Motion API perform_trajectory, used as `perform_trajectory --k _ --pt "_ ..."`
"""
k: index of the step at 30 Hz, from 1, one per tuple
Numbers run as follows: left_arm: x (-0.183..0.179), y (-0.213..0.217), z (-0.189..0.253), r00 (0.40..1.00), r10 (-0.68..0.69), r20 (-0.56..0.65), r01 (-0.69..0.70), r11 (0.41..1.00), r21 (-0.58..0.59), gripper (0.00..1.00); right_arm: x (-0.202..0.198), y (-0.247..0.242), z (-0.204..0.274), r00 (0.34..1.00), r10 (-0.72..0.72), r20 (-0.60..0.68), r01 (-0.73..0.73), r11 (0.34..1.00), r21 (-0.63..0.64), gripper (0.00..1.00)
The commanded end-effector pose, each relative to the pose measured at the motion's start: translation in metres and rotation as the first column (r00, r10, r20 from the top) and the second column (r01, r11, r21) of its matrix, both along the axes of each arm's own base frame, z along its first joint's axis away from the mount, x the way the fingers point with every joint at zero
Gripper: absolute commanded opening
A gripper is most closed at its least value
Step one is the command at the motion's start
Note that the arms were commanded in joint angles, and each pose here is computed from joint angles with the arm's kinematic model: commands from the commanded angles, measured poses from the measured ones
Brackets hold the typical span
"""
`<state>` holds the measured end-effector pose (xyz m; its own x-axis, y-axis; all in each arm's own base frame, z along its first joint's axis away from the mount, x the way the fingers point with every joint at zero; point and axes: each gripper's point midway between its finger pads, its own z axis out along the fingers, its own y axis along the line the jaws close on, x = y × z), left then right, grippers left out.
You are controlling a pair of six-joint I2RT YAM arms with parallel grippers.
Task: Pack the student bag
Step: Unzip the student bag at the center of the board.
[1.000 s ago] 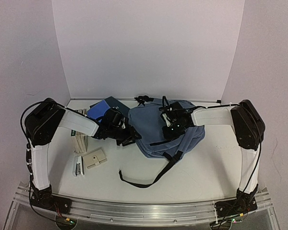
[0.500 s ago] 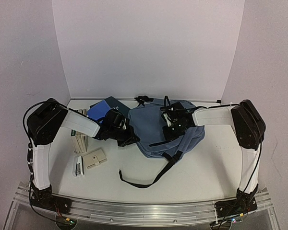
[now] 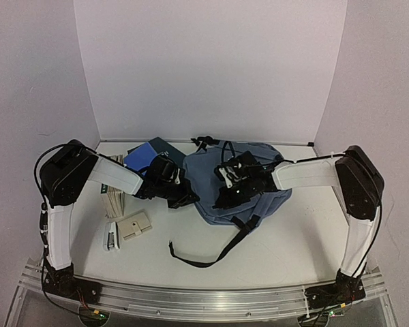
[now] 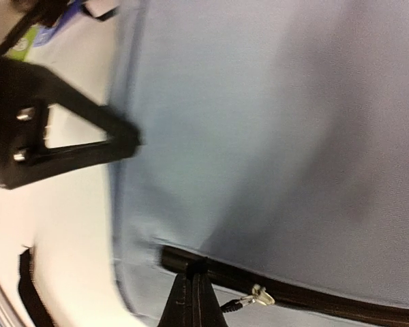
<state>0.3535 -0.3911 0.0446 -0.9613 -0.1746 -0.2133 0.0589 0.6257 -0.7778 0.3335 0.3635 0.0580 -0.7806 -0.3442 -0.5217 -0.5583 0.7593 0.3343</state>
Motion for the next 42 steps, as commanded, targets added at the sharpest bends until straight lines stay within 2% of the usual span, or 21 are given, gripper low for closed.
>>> perform_trajectory --k 1,6,12,13,17,19,23,27,33,39,42 --pt "0.01 -0.013 0.021 0.998 -0.015 0.053 0.017 0.999 -0.048 0.0 -0.024 0.049 0.031 0.997 0.07 0.024 -0.073 0.986 0.148 0.0" --pt "0.008 -0.013 0.025 0.998 -0.022 0.063 0.026 0.998 -0.051 0.0 -0.034 0.074 0.037 0.995 0.086 0.042 -0.093 0.976 0.196 0.0" --pt "0.006 -0.008 0.036 0.993 -0.039 0.111 0.042 0.999 -0.022 0.03 -0.028 0.065 0.058 0.991 0.043 0.123 -0.065 0.981 0.181 0.0" --pt "0.004 -0.007 0.041 0.991 -0.05 0.12 0.052 0.998 -0.02 0.08 -0.029 0.063 0.065 0.989 0.038 0.142 -0.064 0.981 0.181 0.03" --pt "-0.005 -0.002 0.079 0.98 -0.098 0.175 0.103 0.995 -0.014 0.37 -0.047 0.055 0.103 0.975 0.037 0.22 -0.083 0.976 0.202 0.35" --pt "-0.012 0.007 0.105 0.971 -0.111 0.214 0.112 0.994 0.008 0.5 -0.052 0.049 0.119 0.974 0.0 0.227 -0.054 0.971 0.231 0.46" --pt "-0.02 0.032 0.141 0.955 -0.116 0.272 0.099 0.992 0.078 0.7 -0.06 0.045 0.132 0.982 -0.087 0.165 0.034 0.953 0.302 0.58" --pt "-0.023 0.07 0.165 0.961 -0.088 0.263 0.061 0.992 0.11 0.79 -0.078 0.071 0.129 0.994 -0.081 0.07 0.048 0.922 0.383 0.6" --pt "-0.035 0.108 0.22 0.941 -0.11 0.319 0.071 0.989 0.133 0.9 -0.087 0.11 0.099 0.991 -0.057 -0.12 0.108 0.876 0.47 0.52" --pt "-0.034 0.15 0.235 0.929 -0.113 0.352 0.039 0.977 0.209 0.94 -0.084 0.149 0.061 0.978 -0.018 -0.209 0.117 0.874 0.471 0.47" --pt "-0.034 0.154 0.237 0.908 -0.138 0.396 0.076 0.983 0.168 0.95 -0.082 0.165 0.042 0.972 0.005 -0.237 0.112 0.872 0.477 0.46"
